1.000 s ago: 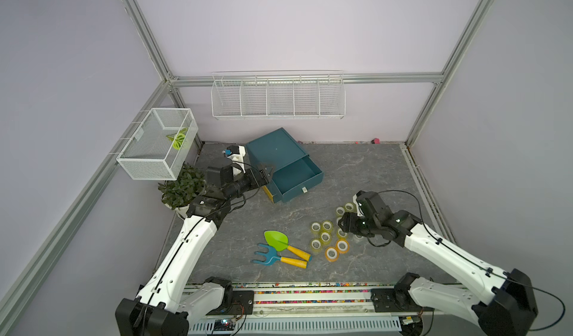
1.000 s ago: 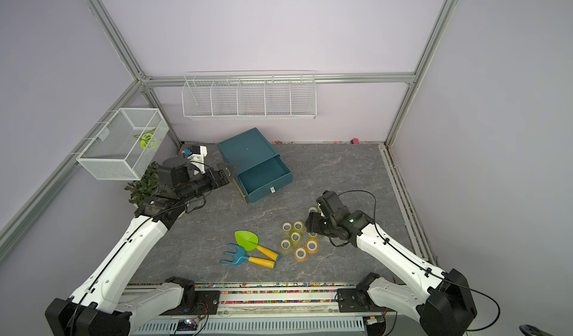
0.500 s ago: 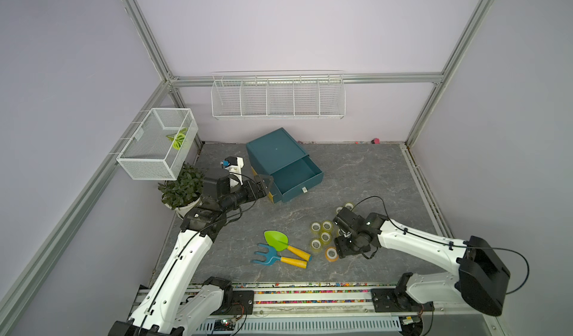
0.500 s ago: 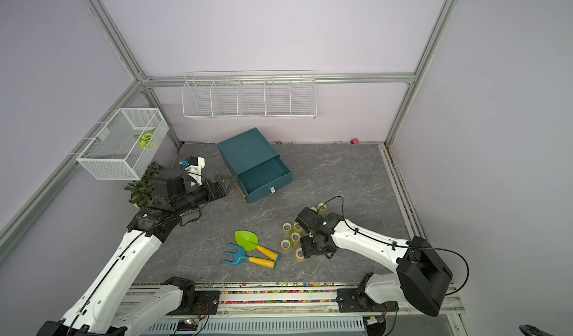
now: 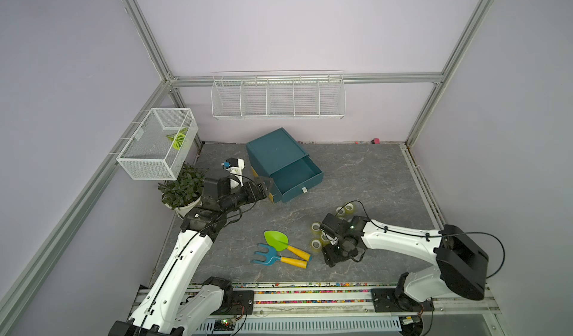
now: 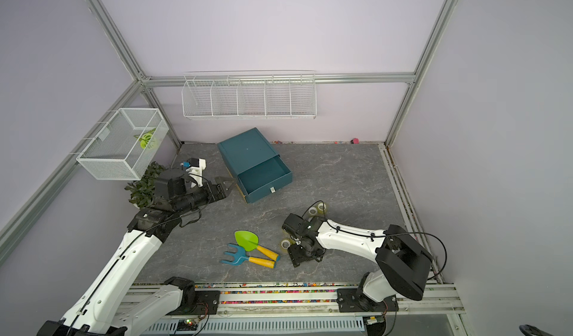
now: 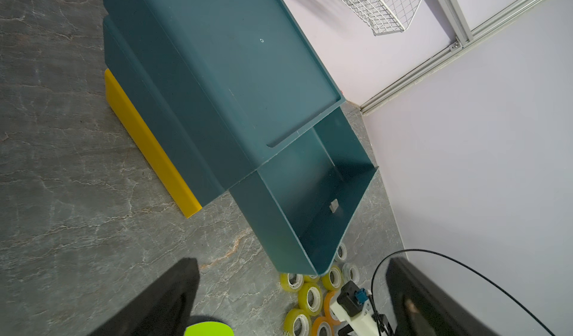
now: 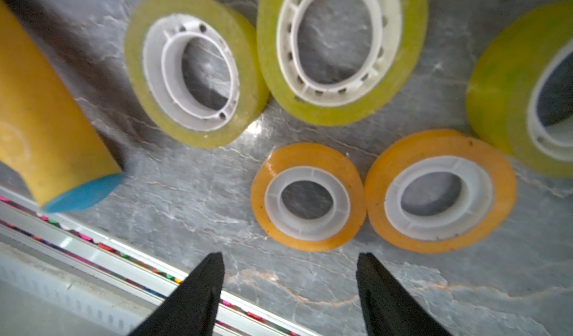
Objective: Place the transparent tape into the drawer according to color
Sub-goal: Pick up the tape at the center of the board.
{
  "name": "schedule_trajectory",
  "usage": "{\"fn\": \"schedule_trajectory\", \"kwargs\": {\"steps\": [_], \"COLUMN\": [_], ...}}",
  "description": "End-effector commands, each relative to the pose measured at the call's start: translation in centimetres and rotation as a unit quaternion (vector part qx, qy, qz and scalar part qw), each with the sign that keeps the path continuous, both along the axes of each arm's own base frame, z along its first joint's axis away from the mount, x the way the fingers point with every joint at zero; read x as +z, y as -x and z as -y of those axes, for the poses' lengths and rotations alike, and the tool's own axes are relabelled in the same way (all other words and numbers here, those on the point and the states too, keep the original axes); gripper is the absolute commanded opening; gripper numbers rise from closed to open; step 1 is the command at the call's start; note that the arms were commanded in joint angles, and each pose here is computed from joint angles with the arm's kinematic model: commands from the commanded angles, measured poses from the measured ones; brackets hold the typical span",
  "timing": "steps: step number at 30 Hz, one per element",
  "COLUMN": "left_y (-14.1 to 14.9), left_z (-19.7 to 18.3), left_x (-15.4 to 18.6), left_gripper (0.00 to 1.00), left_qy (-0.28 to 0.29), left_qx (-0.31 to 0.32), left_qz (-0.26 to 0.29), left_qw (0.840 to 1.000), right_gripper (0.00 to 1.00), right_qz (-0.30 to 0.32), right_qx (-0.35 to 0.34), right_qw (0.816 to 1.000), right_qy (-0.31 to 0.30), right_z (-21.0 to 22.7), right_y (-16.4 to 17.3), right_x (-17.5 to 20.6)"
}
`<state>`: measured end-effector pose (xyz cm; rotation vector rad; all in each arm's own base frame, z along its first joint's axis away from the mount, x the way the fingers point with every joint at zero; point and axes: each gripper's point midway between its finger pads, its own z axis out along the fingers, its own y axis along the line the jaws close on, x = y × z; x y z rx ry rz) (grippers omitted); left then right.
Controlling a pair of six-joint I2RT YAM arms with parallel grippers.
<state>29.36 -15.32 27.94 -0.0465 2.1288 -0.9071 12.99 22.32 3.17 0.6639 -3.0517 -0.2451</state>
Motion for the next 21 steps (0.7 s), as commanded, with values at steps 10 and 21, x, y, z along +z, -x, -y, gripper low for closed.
{"fn": "schedule_trajectory", "kwargs": {"steps": [10, 21], "left_y": [0.2, 0.2], "left_z": [-0.1, -0.3], "left_x": [-0.4, -0.6], "left_gripper": [1.00, 1.00], "left_qy": [-0.013, -0.016], "left_qx": [-0.003, 0.002], "left_qz": [0.006, 0.001], "left_qw": [1.000, 1.000], "right_gripper": [0.73, 0.68], "right_qz": [0.055, 0.056], "right_qx": [0.026, 0.042], "right_qw": [0.995, 0.992], "right_qy": [0.080, 0.108], "right_z": [0.5, 0.7], "right_y": [-2.2, -2.0], "right_x": [-1.3, -2.7]}}
